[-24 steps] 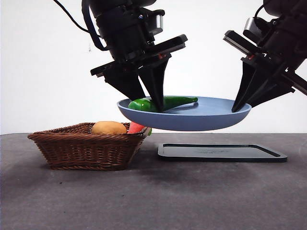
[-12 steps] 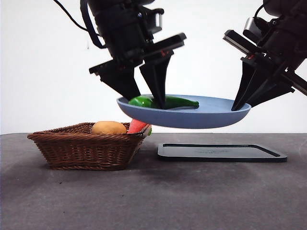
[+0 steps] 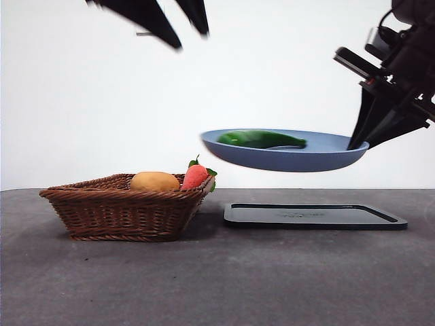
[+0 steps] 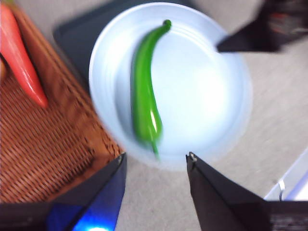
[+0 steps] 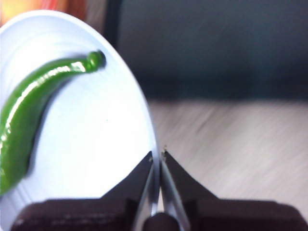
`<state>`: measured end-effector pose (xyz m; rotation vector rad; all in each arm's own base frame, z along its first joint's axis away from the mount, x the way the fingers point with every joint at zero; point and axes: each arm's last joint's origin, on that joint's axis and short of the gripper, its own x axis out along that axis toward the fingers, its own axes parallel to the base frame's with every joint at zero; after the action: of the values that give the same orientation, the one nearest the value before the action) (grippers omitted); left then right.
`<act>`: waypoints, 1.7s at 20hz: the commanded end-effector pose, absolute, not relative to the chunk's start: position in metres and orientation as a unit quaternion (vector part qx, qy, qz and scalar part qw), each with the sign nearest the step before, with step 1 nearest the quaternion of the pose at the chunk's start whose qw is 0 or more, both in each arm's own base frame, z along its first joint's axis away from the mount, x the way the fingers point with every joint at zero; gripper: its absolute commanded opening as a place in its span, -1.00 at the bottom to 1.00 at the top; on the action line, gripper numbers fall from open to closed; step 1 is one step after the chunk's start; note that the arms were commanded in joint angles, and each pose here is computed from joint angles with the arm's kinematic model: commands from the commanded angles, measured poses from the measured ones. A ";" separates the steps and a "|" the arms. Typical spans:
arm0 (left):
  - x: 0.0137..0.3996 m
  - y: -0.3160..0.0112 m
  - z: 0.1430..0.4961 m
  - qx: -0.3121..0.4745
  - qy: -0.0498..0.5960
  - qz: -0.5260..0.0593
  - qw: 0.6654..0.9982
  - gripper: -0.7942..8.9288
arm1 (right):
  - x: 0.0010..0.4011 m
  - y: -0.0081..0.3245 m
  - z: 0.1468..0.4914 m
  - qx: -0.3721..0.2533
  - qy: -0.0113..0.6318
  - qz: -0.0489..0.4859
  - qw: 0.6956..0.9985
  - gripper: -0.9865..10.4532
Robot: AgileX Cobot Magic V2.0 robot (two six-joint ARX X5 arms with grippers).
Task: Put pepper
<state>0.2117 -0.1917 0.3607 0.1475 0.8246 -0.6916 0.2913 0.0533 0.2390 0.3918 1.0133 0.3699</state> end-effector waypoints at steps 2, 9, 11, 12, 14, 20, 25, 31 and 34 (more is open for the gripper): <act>0.193 -0.178 0.389 0.071 0.342 -0.347 0.871 -0.38 | 0.323 0.039 0.241 0.208 0.470 0.148 0.845 -0.82; 0.170 -0.157 0.411 0.056 0.303 -0.354 0.883 -0.38 | 0.393 0.021 0.208 0.227 0.492 0.104 0.834 -0.82; 0.169 -0.157 0.410 0.057 0.306 -0.353 0.882 -0.38 | 0.404 0.017 0.197 0.227 0.500 0.093 0.831 -0.82; 0.169 -0.156 0.410 0.058 0.308 -0.353 0.882 -0.38 | 0.407 0.016 0.192 0.227 0.503 0.091 0.829 -0.82; 0.169 -0.156 0.410 0.058 0.309 -0.352 0.881 -0.38 | 0.413 0.014 0.181 0.229 0.507 0.087 0.826 -0.82; 0.169 -0.156 0.410 0.058 0.309 -0.352 0.882 -0.38 | 0.418 0.013 0.159 0.223 0.525 0.076 0.818 -0.82; 0.169 -0.156 0.410 0.058 0.308 -0.351 0.882 -0.38 | 0.417 0.013 0.160 0.223 0.527 0.078 0.817 -0.59; 0.170 -0.155 0.410 0.068 0.305 -0.326 0.892 -0.38 | 0.399 0.013 0.216 0.203 0.488 0.097 0.843 -0.46; 0.170 -0.155 0.410 0.079 0.301 -0.329 0.892 -0.38 | 0.367 0.014 0.271 0.170 0.460 0.121 0.863 -0.46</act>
<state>0.1709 -0.1525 0.4038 0.1491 0.6508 -0.6639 0.3629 0.0128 0.2711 0.3913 0.9669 0.2326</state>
